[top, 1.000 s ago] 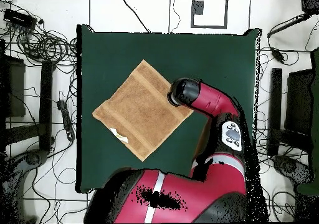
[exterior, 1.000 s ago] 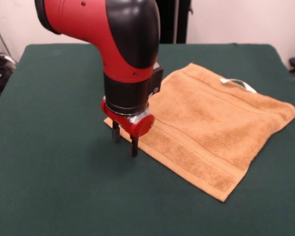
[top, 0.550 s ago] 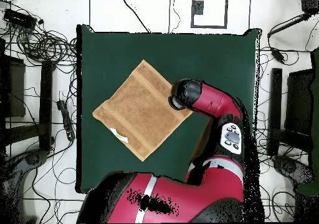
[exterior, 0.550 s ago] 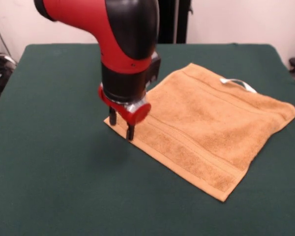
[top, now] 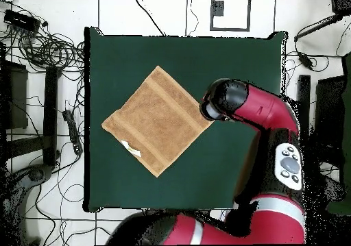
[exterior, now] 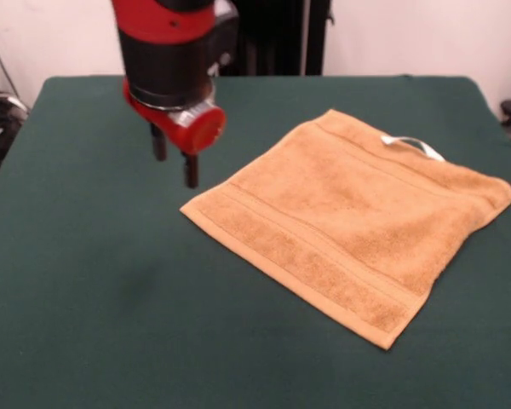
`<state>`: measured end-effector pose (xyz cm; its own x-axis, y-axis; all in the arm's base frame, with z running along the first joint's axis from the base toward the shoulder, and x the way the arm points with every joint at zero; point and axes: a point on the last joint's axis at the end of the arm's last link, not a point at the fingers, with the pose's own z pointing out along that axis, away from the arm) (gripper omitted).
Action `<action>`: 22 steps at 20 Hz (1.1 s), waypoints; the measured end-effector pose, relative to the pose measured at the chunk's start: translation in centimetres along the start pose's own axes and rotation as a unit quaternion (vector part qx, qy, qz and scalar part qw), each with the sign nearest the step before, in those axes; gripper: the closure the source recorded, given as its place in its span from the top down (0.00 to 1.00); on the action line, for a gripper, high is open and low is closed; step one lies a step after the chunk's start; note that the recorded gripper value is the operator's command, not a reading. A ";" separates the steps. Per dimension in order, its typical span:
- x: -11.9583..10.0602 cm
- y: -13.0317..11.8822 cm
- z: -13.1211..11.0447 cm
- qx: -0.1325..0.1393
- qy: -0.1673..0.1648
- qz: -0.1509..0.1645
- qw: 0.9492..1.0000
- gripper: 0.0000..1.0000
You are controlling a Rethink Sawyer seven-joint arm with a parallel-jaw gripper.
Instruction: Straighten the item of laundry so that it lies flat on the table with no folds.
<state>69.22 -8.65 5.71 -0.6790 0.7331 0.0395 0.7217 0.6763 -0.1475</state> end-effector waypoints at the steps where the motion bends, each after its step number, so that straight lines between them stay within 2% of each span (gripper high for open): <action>1: -0.3 -0.1 -0.2 -0.003 -0.003 -0.001 1.000 1.00; 5: -1.8 -1.0 -0.5 -0.016 -0.018 -0.008 1.000 1.00; 11: -2.6 -2.4 1.2 -0.014 -0.025 -0.031 0.999 1.00; 15: -2.3 -3.2 2.5 -0.010 -0.027 -0.052 0.998 1.00; 22: 0.2 -4.2 5.7 0.001 -0.018 -0.118 0.993 1.00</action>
<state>65.28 -11.74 0.69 -0.8332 0.5516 0.0386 0.5420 0.8286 -0.1403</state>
